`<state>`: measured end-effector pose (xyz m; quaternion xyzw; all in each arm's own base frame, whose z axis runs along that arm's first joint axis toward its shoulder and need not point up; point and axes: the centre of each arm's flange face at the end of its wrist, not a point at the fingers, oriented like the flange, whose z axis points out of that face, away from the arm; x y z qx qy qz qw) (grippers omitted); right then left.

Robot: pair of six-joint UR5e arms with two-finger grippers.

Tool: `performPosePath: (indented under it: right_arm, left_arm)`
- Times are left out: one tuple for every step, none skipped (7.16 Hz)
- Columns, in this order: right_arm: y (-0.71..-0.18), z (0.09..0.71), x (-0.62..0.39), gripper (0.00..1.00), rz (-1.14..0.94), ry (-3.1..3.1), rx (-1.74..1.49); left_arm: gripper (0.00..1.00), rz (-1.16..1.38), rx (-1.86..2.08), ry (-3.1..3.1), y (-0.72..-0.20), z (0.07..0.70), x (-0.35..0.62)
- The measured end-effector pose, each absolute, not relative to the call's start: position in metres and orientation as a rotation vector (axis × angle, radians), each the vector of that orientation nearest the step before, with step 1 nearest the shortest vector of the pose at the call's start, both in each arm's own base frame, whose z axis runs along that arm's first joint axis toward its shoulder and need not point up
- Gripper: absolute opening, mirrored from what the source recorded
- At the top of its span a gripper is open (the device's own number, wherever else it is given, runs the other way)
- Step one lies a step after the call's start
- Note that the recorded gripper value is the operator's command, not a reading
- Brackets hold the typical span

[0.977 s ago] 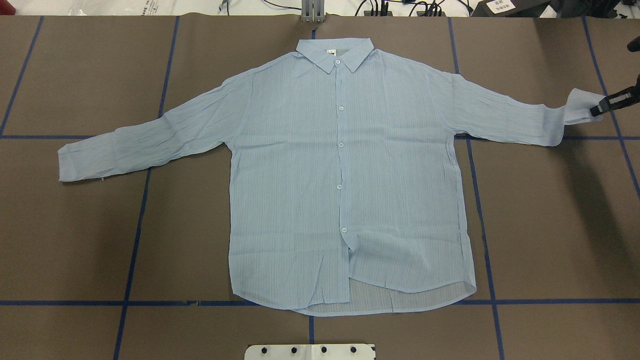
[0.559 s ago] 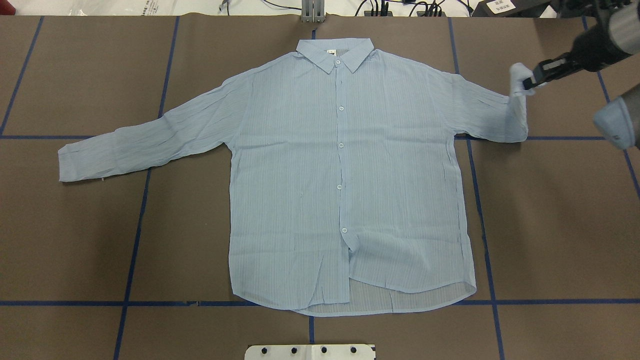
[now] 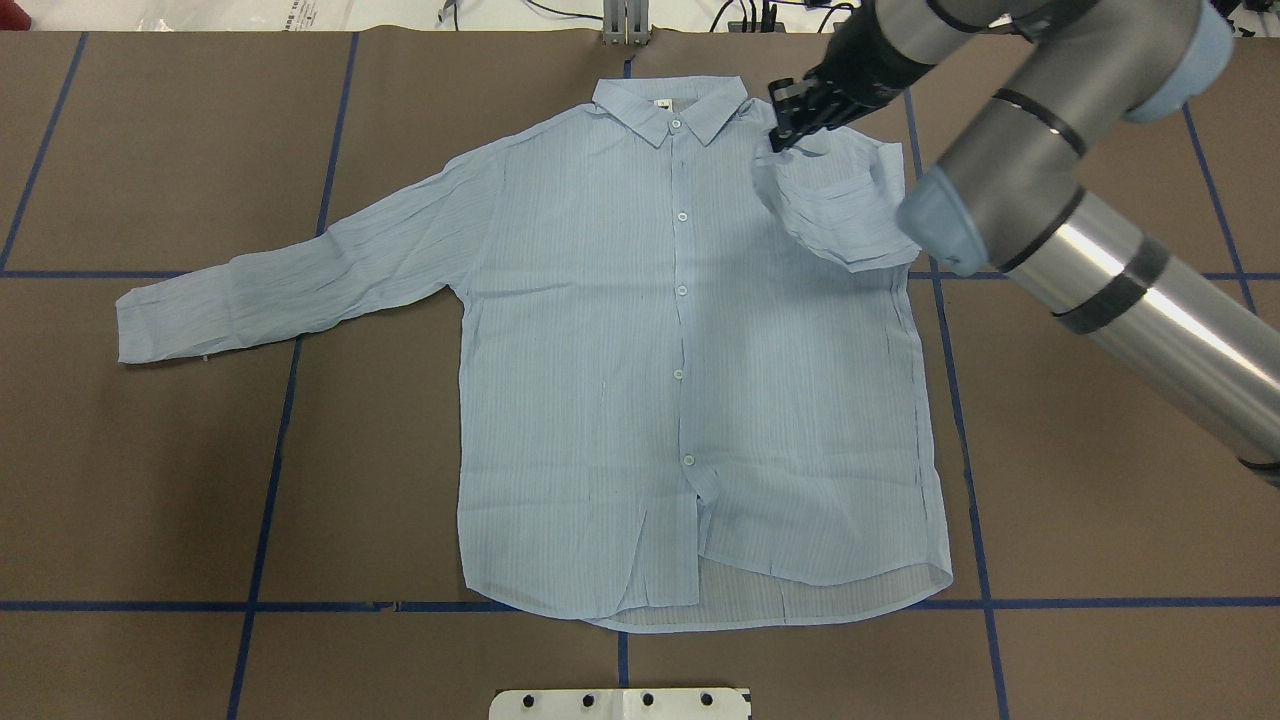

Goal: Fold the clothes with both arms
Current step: 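Carry the grasped cuff with the right gripper across toward the collar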

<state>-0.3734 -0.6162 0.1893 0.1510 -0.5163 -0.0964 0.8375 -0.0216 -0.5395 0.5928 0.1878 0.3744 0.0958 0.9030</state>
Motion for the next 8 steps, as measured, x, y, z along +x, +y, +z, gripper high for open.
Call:
performPosePath:
  right_arm:
    - [-0.624,0.161,-0.421,0.00,-0.188,-1.066,0.325]
    - [-0.628,0.147,-0.457,0.00,-0.182,-1.039,0.322]
    - [-0.629,0.142,-0.483,0.00,-0.181,-1.014,0.319]
    - [-0.628,0.138,-0.507,0.99,-0.185,-0.993,0.314]
    - [-0.621,0.138,-0.540,1.00,-0.201,-0.975,0.315]
    - [-0.609,0.143,-0.577,1.00,-0.219,-0.961,0.346]
    - [-0.599,0.146,-0.604,1.00,-0.224,-0.949,0.391]
    - [-0.594,0.143,-0.617,1.00,-0.217,-0.951,0.408]
  left_arm:
    - [1.00,0.198,0.391,0.774,-0.540,0.602,-0.022]
    - [1.00,0.199,0.395,0.774,-0.541,0.608,-0.022]
    - [1.00,0.199,0.397,0.775,-0.541,0.609,-0.022]
    - [1.00,0.199,0.399,0.775,-0.542,0.609,-0.022]
    - [1.00,0.199,0.402,0.775,-0.543,0.608,-0.021]
    - [1.00,0.200,0.407,0.775,-0.545,0.605,-0.021]
    - [1.00,0.203,0.412,0.776,-0.548,0.601,-0.020]
    - [1.00,0.196,0.407,0.783,-0.554,0.595,-0.011]
